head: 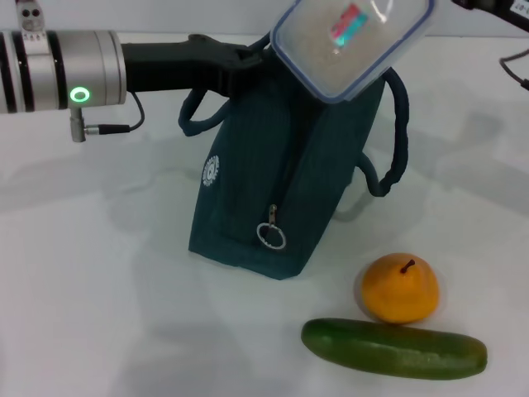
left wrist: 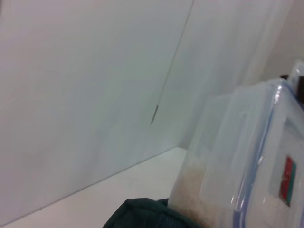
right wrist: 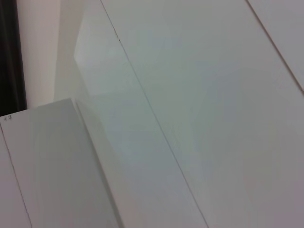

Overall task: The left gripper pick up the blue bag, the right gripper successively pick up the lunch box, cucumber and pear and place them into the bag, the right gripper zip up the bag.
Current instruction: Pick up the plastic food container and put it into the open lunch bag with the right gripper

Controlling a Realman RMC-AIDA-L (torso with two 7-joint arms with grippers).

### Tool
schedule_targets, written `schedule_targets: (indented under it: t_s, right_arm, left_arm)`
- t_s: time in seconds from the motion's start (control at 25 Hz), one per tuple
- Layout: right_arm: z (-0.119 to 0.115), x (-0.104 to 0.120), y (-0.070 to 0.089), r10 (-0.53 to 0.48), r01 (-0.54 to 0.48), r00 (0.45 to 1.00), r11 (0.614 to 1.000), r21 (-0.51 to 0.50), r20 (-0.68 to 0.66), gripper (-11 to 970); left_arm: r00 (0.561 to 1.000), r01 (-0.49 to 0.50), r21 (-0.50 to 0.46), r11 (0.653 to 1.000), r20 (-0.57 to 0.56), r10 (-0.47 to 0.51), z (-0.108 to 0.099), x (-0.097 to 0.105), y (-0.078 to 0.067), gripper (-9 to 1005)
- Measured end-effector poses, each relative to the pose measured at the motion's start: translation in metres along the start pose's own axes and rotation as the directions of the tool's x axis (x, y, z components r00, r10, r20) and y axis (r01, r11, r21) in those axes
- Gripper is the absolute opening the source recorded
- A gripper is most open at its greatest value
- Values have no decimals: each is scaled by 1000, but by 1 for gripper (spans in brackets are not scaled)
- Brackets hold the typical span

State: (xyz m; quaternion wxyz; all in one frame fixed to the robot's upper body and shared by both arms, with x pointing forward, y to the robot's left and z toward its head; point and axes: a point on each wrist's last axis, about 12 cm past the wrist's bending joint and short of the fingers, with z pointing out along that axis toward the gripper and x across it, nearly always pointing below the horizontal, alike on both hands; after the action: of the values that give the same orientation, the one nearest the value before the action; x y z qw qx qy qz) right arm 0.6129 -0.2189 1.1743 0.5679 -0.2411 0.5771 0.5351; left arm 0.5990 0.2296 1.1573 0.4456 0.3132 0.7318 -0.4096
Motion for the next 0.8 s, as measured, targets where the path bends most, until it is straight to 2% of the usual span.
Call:
schedule_targets:
  t_s: [0.28, 0.8]
  right_arm:
    - [-12, 0, 4, -20, 20, 1000, 1000, -20, -2, 158]
    - [-48, 0, 1, -38, 37, 999, 998, 59, 24, 169]
  left_arm:
    - [1000, -1, -7, 1000, 4, 1, 1, -1, 1, 37]
    - [1000, 0, -17, 1000, 27, 0, 1, -5, 2, 38]
